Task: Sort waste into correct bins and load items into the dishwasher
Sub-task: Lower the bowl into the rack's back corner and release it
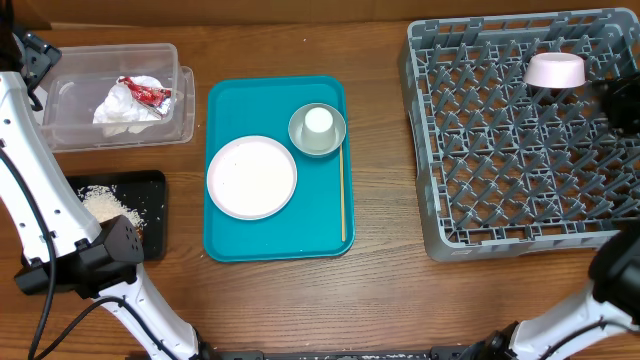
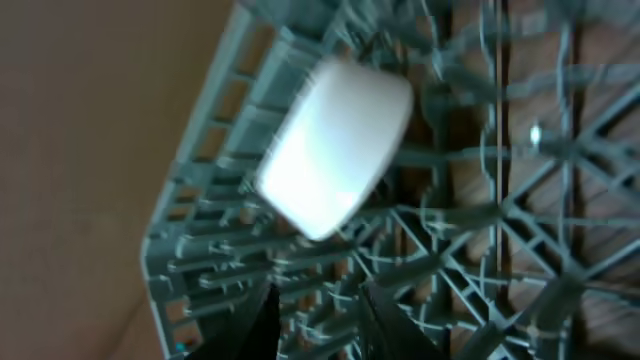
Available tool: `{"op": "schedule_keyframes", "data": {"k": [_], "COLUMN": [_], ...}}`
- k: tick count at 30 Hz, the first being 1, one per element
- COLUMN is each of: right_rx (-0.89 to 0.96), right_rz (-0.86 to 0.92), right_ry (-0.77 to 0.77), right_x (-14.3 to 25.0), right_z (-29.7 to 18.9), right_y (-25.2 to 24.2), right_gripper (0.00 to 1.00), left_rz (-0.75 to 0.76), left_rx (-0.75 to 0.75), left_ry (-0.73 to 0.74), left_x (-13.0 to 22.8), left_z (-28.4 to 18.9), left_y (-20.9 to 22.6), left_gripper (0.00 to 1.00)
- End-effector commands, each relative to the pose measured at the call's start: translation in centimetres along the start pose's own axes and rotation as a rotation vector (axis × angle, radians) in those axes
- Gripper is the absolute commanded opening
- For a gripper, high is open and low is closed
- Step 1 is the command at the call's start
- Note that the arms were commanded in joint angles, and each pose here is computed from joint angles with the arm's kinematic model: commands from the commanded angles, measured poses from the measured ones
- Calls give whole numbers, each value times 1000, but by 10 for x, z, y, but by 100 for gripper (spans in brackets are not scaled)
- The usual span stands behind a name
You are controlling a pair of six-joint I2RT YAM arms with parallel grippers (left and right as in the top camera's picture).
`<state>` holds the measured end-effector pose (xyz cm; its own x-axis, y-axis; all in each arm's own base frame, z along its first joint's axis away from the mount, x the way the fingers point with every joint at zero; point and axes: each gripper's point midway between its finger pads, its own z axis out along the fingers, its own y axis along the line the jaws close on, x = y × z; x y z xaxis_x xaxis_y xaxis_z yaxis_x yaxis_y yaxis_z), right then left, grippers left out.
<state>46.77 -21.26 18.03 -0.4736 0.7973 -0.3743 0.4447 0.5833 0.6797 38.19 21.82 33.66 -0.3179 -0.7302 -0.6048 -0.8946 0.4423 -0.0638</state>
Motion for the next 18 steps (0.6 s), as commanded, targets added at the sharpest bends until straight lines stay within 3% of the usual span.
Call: {"op": "schedule_keyframes", "data": {"k": [1,4,8,12,18], "right_rx": [-10,-24,151,232,371], "right_rz": [-155,-256,-314,-455,-493], "right_ry": [-132,-190,-315,-373,-456], "right_x": [-17,-21,-30,-25,-25], "right_z": [-40,-36,-7,30,80], "right_y": [47,73,76,88,70], "right_gripper": [29,27,4,4,4], "left_rz": [-1,-1,-1,-1,-1], "left_rx": [-8,-8,-8,-8,-8], "left_ry": [-10,-10,-10,-10,-10], "left_x": [-2,-2,-2,-2,-2], "left_z": [-1,-1,-1,-1,-1], "left_y": [2,2,2,2,2], "left_gripper": [100,100,100,100,100]}}
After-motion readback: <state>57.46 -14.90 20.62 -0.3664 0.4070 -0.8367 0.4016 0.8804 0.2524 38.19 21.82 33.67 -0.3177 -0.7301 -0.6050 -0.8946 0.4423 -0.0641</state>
